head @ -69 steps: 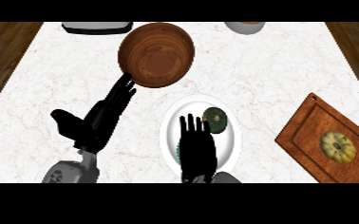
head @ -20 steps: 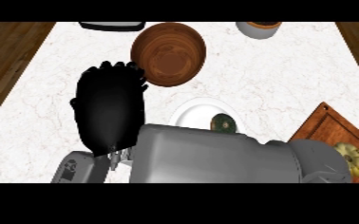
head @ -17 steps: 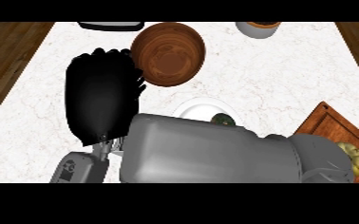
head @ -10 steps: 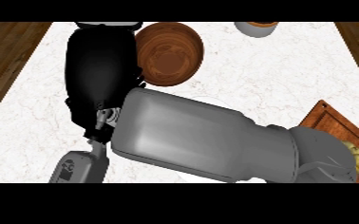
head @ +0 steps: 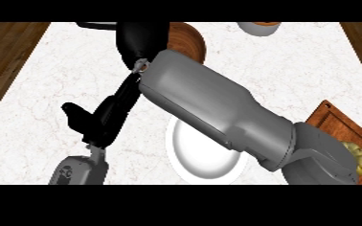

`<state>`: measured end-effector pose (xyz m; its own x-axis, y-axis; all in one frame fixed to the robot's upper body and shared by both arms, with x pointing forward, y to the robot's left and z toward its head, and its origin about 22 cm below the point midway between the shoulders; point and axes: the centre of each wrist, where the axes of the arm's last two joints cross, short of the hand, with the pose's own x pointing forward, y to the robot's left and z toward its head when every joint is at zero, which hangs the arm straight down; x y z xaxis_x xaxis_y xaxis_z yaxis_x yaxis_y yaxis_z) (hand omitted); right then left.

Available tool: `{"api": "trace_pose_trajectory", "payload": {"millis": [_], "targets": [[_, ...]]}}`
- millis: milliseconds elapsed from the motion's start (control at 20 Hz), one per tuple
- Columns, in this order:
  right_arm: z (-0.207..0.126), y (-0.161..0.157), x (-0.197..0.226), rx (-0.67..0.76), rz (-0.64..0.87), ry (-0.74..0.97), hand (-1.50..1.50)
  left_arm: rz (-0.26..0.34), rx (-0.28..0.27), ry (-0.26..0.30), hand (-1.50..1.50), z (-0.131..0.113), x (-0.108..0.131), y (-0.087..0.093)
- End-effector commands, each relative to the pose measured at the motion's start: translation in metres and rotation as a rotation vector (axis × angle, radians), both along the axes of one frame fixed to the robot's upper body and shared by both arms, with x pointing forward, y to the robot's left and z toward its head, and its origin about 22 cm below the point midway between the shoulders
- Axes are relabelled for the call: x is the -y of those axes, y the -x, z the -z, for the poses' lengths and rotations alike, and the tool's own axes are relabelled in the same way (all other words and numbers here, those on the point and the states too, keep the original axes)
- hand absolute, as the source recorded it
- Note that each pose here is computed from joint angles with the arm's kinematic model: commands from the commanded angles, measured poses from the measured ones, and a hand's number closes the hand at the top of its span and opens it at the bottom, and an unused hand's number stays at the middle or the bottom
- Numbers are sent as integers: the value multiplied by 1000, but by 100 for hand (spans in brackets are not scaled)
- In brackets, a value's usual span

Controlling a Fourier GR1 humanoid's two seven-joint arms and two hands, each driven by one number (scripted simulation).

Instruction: Pick the cupcake from the plate and place it in the bowl

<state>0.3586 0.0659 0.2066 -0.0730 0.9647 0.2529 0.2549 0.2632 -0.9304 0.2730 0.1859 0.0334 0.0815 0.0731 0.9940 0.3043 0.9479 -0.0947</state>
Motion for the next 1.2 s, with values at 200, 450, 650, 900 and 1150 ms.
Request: {"api": "trace_pose_trajectory", "payload": {"millis": [200, 450, 650, 900, 1150], "targets": [[34, -48, 33, 10, 137, 44, 150, 20, 19, -11, 0, 10, -6, -4], [71, -68, 69, -183, 230, 115, 150, 50, 27, -5, 0, -2, 0, -9], [68, -79, 82, -225, 316, -52, -150, 35, 19, 3, 0, -7, 0, -11], [72, -79, 86, -158, 212, -188, -150, 58, 35, -17, 0, -8, 15, -6], [69, -73, 84, 25, 172, -527, -150, 47, 23, -3, 0, -3, 9, -4]]}}
